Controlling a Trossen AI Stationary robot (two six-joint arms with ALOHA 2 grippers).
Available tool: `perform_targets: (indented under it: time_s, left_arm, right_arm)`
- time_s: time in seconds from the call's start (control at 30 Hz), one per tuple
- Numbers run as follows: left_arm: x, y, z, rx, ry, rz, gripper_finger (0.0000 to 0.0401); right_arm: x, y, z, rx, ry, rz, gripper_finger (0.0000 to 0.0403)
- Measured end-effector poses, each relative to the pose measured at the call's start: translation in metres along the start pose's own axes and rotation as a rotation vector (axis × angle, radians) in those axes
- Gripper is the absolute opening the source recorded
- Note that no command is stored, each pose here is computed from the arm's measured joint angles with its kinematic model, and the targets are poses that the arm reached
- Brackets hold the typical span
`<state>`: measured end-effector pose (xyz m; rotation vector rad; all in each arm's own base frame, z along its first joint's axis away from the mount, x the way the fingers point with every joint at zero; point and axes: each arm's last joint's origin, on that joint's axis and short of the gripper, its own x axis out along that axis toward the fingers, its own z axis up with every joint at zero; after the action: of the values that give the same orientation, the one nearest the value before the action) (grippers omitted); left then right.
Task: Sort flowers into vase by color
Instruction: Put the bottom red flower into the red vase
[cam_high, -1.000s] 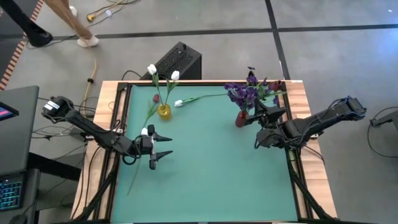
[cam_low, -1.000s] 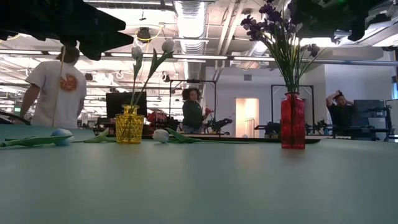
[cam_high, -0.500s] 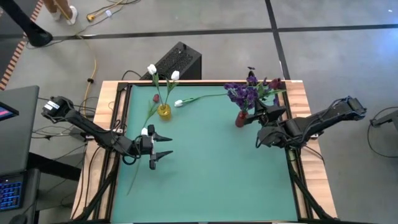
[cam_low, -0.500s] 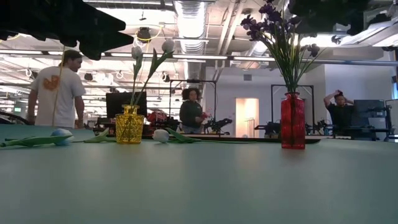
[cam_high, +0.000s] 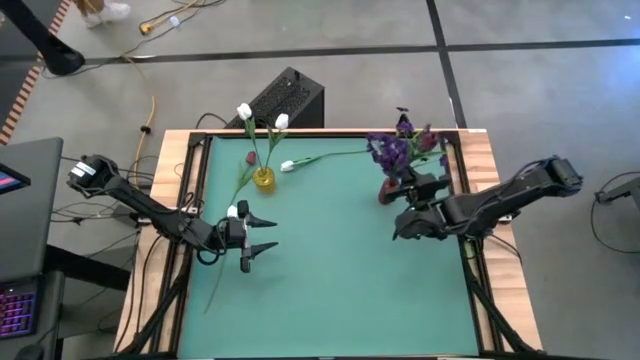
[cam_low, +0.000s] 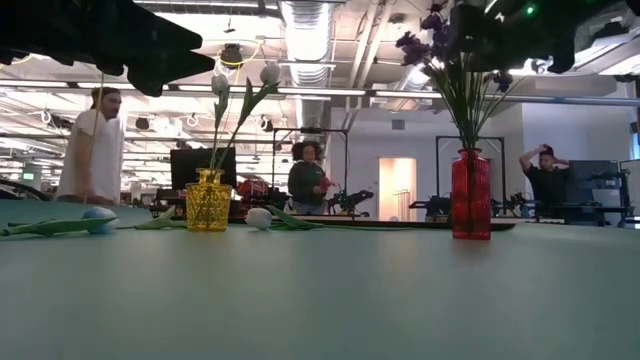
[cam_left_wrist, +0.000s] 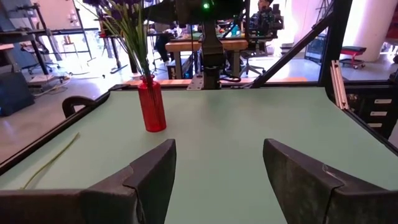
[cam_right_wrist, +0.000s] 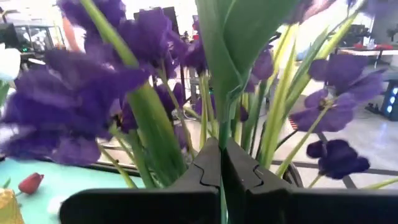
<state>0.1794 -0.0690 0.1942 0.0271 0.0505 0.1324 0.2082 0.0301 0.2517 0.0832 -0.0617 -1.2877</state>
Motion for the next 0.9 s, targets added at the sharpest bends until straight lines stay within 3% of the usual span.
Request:
perform_targets:
  time_s: [0.47,0.9]
  left_arm:
    - [0.0,0.0,0.0,-0.004,0.0,-0.002,0.0231]
    - [0.0,0.0,0.0,-0.003,0.002,-0.002,0.0231]
  right_arm:
    - [0.0,0.002,-0.014,-0.115,0.093,0.066,0.0024]
    - [0.005,-0.009,-0.013,-0.134,0.179,0.085,0.0024]
